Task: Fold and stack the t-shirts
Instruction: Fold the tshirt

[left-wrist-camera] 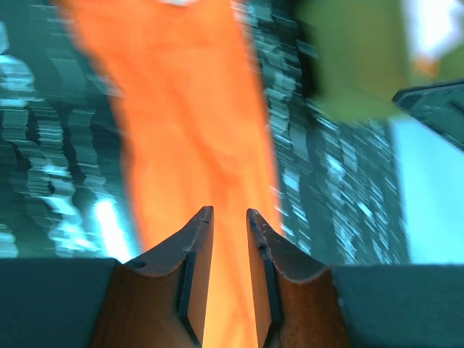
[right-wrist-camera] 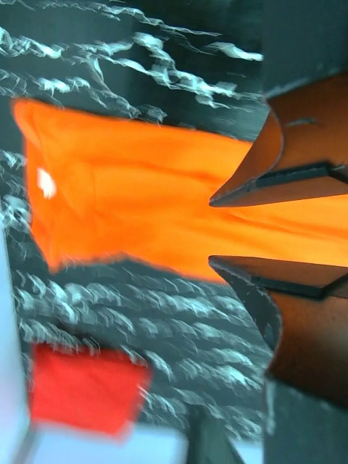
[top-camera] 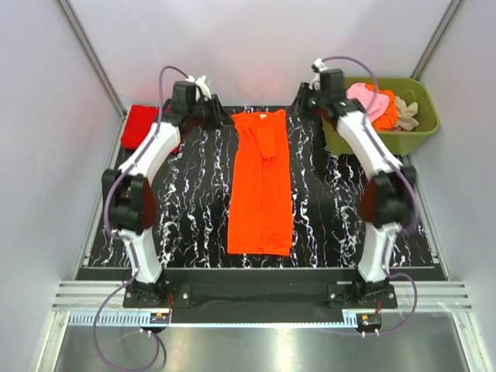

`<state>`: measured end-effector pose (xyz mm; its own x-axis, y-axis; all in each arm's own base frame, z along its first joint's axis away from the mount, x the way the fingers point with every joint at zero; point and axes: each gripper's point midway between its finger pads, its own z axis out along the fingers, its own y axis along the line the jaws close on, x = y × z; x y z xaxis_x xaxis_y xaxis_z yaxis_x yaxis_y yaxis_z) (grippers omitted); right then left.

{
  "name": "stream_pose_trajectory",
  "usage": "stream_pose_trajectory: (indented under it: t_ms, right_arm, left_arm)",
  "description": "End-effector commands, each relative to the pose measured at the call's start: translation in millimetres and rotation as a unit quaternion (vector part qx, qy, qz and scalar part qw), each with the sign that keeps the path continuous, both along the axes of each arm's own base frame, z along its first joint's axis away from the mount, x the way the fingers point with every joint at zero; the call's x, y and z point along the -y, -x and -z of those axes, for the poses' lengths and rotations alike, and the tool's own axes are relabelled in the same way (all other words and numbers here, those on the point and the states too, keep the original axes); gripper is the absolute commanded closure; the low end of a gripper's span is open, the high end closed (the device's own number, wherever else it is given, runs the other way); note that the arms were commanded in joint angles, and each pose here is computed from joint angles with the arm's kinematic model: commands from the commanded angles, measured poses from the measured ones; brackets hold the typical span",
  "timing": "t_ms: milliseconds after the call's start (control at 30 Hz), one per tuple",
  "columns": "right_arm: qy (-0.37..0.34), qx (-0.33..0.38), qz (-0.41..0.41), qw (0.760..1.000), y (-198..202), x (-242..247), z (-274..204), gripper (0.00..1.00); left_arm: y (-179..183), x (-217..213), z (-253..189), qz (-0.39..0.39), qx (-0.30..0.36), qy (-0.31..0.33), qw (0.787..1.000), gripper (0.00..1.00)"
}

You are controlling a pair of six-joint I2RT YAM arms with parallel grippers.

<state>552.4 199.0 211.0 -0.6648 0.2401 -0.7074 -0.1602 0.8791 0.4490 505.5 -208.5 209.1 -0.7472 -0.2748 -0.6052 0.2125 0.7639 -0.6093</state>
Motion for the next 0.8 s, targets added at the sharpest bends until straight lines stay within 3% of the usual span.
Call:
stream_pose_trajectory:
  t_ms: [0, 33, 67, 100, 133, 200, 233, 267, 467, 767]
  right_arm:
    - [-0.035, 0.009, -0.064, 0.997, 88, 2, -55, 0.59]
    - [-0.046, -0.007, -0.069, 0.997, 109, 3, -51, 0.59]
    - [-0.051, -0.063, -0.075, 0.994, 139, 5, -12, 0.59]
    - [-0.077, -0.064, -0.080, 0.992, 165, 4, -26, 0.59]
    - [-0.079, -0.116, -0.073, 0.987, 193, 8, 11, 0.65]
    - [-0.104, -0.123, -0.068, 0.985, 225, 9, 10, 0.78]
    - [-0.104, -0.156, -0.058, 0.980, 245, 13, 36, 0.85]
    - [-0.110, -0.149, -0.055, 0.981, 258, 13, 31, 1.00]
    - [-0.116, -0.186, -0.061, 0.974, 315, 0, 66, 1.00]
    - [-0.071, -0.257, -0.070, 0.961, 327, -17, 131, 1.00]
  left_arm:
    - [61, 49, 1, 0.092, -0.017, 0.035, 0.995, 0.71]
    - [72, 59, 3, 0.109, -0.017, 0.038, 0.993, 0.71]
    - [82, 69, 5, 0.125, -0.016, 0.040, 0.991, 0.71]
    - [100, 84, 16, 0.150, -0.026, 0.035, 0.988, 0.71]
    - [107, 92, 20, 0.164, -0.029, 0.036, 0.985, 0.71]
    - [126, 115, 40, 0.201, -0.053, 0.039, 0.977, 0.72]
    - [133, 123, 48, 0.216, -0.063, 0.043, 0.973, 0.73]
    - [141, 132, 52, 0.237, -0.073, 0.051, 0.967, 0.74]
    - [174, 175, 99, 0.297, -0.110, 0.035, 0.948, 0.77]
    - [174, 182, 167, 0.274, -0.154, -0.014, 0.949, 0.77]
